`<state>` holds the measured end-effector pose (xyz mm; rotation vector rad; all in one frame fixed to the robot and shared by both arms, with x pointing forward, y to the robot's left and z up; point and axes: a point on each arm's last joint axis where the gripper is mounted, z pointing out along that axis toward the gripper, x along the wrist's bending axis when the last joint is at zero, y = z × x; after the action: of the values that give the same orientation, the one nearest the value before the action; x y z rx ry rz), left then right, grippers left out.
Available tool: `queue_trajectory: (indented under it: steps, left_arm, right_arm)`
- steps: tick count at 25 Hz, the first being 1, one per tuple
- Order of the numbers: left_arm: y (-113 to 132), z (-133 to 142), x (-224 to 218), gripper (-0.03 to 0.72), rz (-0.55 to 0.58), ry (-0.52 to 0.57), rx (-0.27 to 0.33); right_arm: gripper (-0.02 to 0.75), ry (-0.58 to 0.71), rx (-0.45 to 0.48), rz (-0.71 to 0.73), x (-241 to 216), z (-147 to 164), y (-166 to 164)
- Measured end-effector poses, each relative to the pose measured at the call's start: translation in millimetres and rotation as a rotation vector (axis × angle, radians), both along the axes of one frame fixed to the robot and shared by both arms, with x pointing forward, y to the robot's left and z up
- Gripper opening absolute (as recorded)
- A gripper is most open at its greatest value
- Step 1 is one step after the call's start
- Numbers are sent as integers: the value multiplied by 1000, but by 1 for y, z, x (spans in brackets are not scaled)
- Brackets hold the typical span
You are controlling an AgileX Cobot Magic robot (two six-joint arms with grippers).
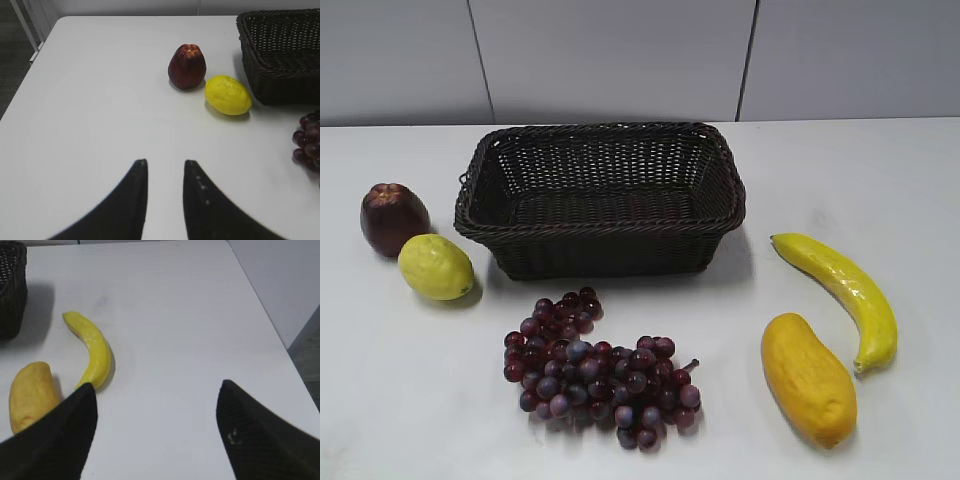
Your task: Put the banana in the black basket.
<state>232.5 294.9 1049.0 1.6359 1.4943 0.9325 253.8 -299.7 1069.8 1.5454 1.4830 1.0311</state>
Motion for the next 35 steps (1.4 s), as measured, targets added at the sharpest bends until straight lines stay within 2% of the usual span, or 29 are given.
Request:
queue_trajectory:
  steps: [5,8,17,22,28,35]
  left_arm:
    - [0,0,0,239,0,0,0]
    - [0,0,0,239,0,0,0]
    - [0,0,0,239,0,0,0]
    - [0,0,0,239,0,0,0]
    - [0,0,0,239,0,0,0]
    - [0,0,0,239,0,0,0]
  right_arm:
    - [591,-82,1,5,35,15,2]
    - [591,-60,1,7,59,16,3]
    - [591,358,-12,8,138,-29,6]
    - [591,526,-26,18,185,-42,8]
    - [591,680,8,74,233,-52,18]
    - [591,801,-30,189,267,-78,53]
